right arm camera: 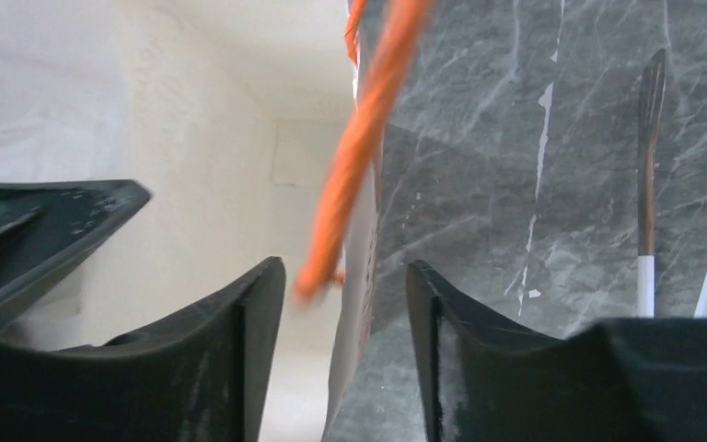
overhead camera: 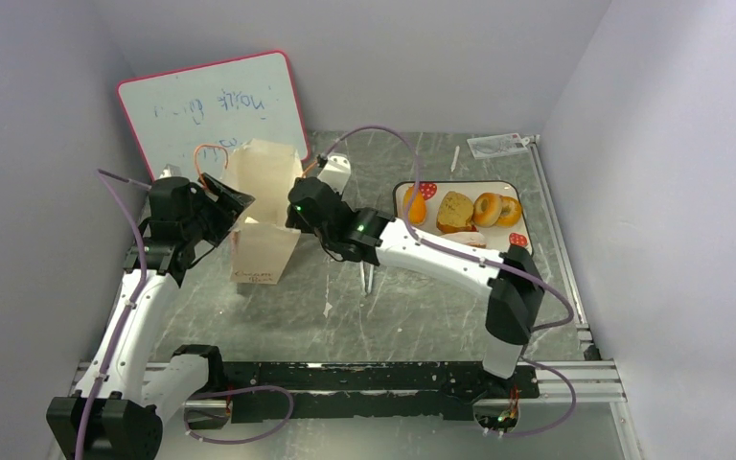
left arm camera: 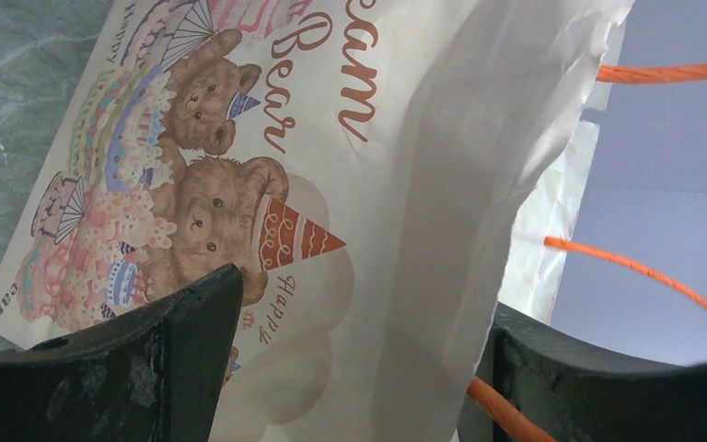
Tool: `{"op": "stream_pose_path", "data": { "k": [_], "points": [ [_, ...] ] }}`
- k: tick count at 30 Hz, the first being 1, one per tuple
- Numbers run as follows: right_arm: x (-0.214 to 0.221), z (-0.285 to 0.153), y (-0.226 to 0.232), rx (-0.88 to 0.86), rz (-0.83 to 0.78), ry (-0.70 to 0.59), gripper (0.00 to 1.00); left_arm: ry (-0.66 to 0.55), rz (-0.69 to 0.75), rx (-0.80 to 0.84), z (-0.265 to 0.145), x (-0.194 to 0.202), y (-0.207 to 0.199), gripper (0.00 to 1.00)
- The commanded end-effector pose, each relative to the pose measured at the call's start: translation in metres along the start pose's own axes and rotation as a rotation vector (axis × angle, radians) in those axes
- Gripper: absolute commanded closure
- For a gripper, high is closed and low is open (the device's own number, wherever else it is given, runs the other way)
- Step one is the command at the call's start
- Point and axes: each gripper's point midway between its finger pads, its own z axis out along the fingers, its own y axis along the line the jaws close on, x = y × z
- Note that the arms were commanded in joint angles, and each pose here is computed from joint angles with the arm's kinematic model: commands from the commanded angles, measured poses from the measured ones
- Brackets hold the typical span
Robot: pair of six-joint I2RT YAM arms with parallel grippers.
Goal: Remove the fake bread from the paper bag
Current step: Place the clamp at the center of the board.
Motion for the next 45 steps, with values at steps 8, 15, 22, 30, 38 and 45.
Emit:
{"op": "stream_pose_path", "data": {
  "k": [8, 15, 22, 30, 38, 45],
  "points": [
    [-0.018, 0.018, -0.002, 0.017, -0.041, -0.029, 0.70, -0.050, -0.013, 0.073, -0.002, -0.017, -0.013, 0.16],
    [-0.027, 0.013, -0.007, 0.024, -0.071, -0.053, 0.74, 0.030, -0.053, 0.172, 0.004, -0.018, -0.035, 0.17],
    [-0.035, 0.005, -0.014, 0.035, -0.075, -0.087, 0.78, 0.120, -0.119, 0.211, 0.008, -0.015, -0.046, 0.18],
    [-0.037, 0.000, -0.023, 0.052, -0.112, -0.098, 0.79, 0.119, -0.185, 0.265, 0.008, -0.027, -0.056, 0.18],
    [-0.039, -0.002, -0.028, 0.062, -0.129, -0.106, 0.80, 0.136, -0.187, 0.295, 0.004, -0.029, -0.064, 0.06],
    [-0.051, -0.001, -0.018, 0.044, -0.138, -0.122, 0.80, 0.177, -0.026, 0.261, -0.002, -0.020, -0.055, 0.02]
  ]
}}
